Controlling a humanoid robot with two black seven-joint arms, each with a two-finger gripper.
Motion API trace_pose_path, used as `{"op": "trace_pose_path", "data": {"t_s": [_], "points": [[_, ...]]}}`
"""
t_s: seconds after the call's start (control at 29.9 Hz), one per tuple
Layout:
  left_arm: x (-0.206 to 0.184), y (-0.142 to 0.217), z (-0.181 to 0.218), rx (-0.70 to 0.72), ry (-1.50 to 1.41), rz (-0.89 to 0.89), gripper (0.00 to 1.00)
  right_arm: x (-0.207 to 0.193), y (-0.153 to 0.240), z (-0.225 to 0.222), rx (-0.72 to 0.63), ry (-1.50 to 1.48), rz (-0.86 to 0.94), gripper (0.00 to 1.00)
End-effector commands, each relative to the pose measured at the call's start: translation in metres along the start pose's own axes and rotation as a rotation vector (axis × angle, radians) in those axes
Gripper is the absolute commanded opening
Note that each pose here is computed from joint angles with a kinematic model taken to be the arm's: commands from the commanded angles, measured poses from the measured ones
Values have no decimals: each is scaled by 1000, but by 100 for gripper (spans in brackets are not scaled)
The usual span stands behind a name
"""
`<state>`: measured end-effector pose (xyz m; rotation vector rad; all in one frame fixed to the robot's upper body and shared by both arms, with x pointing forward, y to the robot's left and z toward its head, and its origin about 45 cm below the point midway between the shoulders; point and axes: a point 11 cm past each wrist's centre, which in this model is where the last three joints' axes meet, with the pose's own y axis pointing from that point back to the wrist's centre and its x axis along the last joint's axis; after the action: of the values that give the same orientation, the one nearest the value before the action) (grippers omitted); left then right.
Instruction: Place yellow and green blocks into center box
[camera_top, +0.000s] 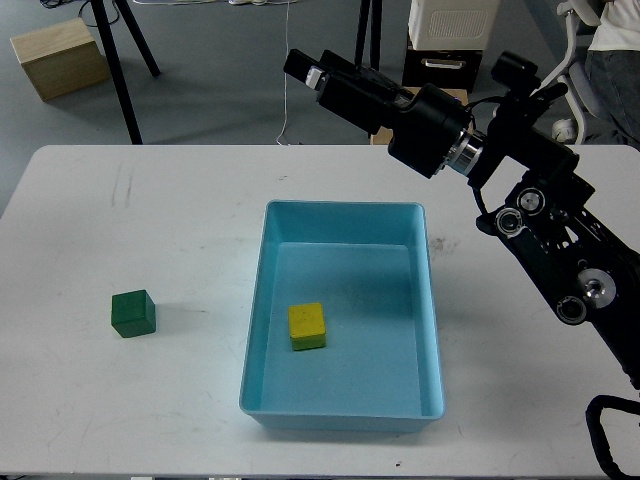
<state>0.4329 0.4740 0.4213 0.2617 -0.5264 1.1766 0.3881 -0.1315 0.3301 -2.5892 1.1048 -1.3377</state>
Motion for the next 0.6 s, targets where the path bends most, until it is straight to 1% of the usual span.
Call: {"op": "trace_pose_path", "data": {"t_s": [0.0,0.07,0.17,0.27,0.33,0.5,0.57], "points": [[-1,-4,12,56,-219,-76,100,17,45,10,-85,-110,167,99],[-7,-8,20,56,-301,-111,100,21,71,16,-128,-166,252,99],[-33,-12,37,45,-465,-245,100,15,112,25,-192,-252,365,99],[-70,-13,50,32,-682,-411,100,5,155,39,-283,-324,455,99],[-96,-14,52,22,-811,-508,100,-3,176,40,-324,-355,492,99],[-165,-1,19,50,-1124,-825,100,-18,232,39,-432,-411,583,99],[-185,1,9,43,-1182,-906,100,-20,250,39,-462,-433,623,99]]}}
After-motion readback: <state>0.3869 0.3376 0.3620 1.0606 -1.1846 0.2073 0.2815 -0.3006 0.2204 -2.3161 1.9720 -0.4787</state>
